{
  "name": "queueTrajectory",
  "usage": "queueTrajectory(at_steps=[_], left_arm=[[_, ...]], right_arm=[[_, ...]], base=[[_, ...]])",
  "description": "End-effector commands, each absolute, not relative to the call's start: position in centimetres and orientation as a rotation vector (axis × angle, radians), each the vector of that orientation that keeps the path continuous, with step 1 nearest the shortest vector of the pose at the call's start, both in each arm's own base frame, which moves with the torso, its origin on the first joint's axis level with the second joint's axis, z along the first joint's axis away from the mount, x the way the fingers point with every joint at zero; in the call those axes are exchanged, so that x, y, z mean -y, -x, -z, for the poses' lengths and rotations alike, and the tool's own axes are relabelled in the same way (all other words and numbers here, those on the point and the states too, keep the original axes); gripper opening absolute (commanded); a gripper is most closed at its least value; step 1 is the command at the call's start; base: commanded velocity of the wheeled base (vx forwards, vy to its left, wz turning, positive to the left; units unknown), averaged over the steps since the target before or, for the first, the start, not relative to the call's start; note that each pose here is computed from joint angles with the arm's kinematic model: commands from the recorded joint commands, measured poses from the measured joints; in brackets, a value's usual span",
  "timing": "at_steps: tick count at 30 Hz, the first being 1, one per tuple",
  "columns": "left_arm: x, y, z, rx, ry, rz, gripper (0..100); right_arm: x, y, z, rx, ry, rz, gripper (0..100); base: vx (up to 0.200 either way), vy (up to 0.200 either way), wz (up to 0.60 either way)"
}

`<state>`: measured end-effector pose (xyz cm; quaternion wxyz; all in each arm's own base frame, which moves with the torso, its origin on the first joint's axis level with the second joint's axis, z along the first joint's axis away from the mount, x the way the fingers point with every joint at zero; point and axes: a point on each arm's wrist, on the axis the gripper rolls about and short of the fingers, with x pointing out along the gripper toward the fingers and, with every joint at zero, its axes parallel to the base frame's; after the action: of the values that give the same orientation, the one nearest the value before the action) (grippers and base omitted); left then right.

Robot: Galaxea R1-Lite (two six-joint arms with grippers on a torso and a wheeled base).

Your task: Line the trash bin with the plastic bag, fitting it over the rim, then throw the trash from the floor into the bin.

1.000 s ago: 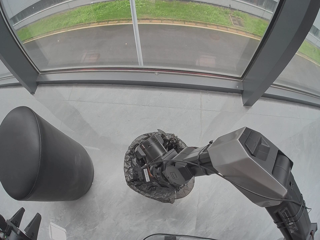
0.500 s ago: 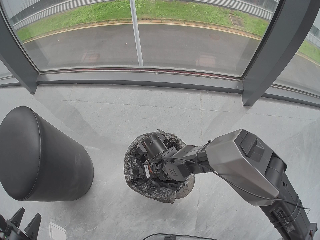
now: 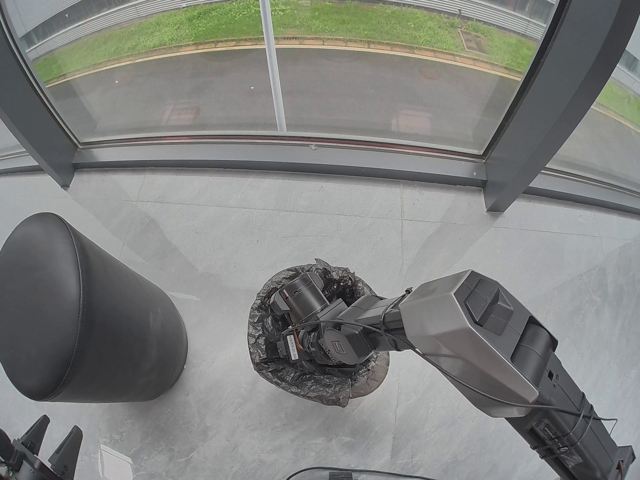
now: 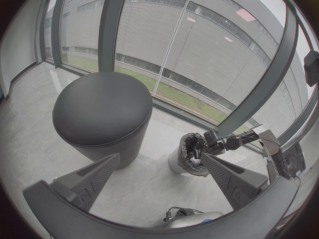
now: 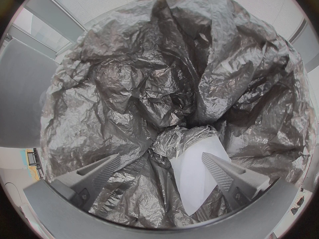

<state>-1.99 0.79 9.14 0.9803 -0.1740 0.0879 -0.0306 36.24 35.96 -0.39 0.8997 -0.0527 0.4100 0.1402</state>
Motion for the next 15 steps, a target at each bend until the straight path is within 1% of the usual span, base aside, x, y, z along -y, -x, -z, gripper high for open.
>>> queueTrajectory(at_steps=[1,6,8,12,15], left_arm=[[-0.8,2.0,-9.2,-0.177,0.351,0.063,100],[-0.8,2.0,-9.1,-0.179,0.352,0.061,100],[-0.8,2.0,-9.1,-0.179,0.352,0.061,100],[-0.8,2.0,-9.1,-0.179,0.352,0.061,100],[-0.8,2.0,-9.1,-0.177,0.352,0.061,100]], right_arm=[[-35.9,-36.9,1.0,-0.846,0.103,-0.282,100],[-36.0,-37.0,0.6,-0.838,0.095,-0.282,100],[-35.9,-36.8,-0.2,-0.841,0.092,-0.277,100],[-35.3,-36.1,-3.8,-0.843,0.082,-0.265,100],[-34.7,-35.0,-7.8,-0.813,0.058,-0.275,100]], base=[[0.0,0.0,0.0],[0.0,0.0,0.0],[0.0,0.0,0.0],[0.0,0.0,0.0],[0.0,0.0,0.0]])
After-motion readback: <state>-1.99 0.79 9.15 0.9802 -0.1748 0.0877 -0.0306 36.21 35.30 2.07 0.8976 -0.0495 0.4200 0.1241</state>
